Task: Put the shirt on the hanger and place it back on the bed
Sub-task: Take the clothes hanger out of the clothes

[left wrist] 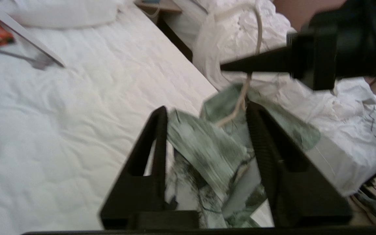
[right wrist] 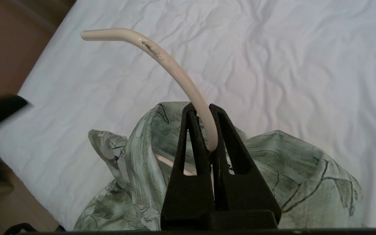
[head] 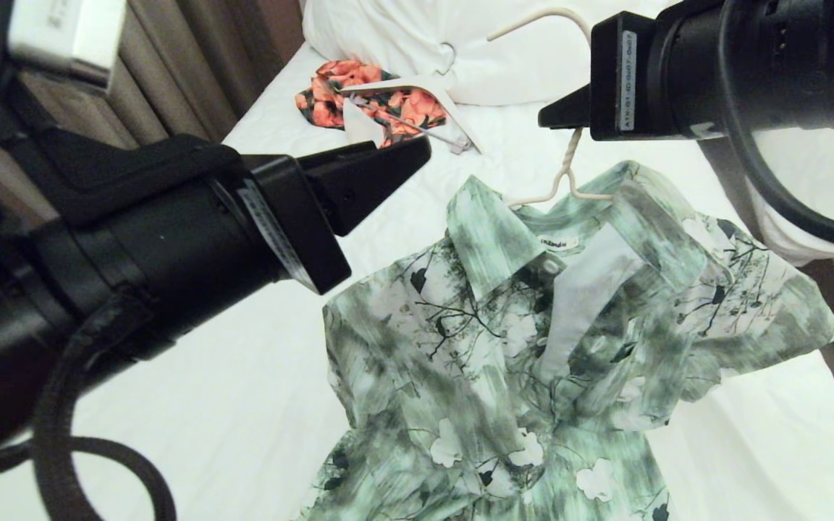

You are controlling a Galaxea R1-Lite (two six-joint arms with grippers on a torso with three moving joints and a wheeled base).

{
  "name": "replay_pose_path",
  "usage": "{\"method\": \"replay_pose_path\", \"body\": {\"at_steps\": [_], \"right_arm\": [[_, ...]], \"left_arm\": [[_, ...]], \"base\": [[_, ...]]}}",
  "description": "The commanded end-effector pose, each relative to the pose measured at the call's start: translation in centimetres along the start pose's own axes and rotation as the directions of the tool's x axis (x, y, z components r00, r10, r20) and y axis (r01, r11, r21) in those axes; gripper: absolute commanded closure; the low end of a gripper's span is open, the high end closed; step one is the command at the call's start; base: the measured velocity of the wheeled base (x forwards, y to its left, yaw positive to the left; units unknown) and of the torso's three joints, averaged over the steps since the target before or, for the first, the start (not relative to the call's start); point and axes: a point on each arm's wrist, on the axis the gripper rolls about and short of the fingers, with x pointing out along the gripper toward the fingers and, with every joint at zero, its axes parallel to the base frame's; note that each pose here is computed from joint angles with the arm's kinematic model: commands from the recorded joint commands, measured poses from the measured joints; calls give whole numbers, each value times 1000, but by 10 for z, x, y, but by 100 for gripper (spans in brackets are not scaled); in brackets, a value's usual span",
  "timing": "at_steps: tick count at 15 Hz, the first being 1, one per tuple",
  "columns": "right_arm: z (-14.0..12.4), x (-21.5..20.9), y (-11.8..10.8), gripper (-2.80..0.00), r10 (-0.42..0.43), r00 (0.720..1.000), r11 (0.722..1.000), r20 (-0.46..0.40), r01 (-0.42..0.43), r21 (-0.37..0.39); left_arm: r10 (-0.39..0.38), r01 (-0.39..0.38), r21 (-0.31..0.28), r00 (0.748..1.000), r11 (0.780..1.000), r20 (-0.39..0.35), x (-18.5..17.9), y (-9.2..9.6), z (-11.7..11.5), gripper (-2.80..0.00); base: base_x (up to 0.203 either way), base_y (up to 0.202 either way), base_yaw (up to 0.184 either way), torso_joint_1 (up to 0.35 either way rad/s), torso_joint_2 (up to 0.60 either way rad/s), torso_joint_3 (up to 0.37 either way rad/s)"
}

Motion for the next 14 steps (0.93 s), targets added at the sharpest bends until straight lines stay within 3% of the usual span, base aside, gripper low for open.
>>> {"method": "replay_pose_path", "body": {"at_steps": [1, 4, 7, 10, 14], "right_arm": [[-4, 10, 0, 0, -11, 1000, 1000, -22, 11, -5], [-3, 20, -8, 0, -42, 999, 999, -7, 42, 3], [4, 23, -15, 0, -58, 997, 998, 59, 58, 14], [1, 30, -14, 0, -62, 997, 998, 48, 62, -1], [1, 32, -14, 0, -60, 997, 996, 49, 63, -58]], "left_arm": [[33, -34, 11, 998, 999, 52, -8, 13, 14, 0], [78, -82, 43, 993, 996, 88, -17, 30, 30, 0], [86, -86, 110, 996, 990, 9, -30, 35, 33, 0], [149, -145, 144, 989, 979, -15, -38, 50, 44, 0], [234, -219, 165, 969, 962, -80, -48, 64, 56, 0]], "base": [[0, 0, 0, 0, 0, 0], [0, 0, 0, 0, 0, 0], [0, 0, 0, 0, 0, 0], [0, 0, 0, 10, -43, -36], [0, 0, 0, 82, -376, -295]]}}
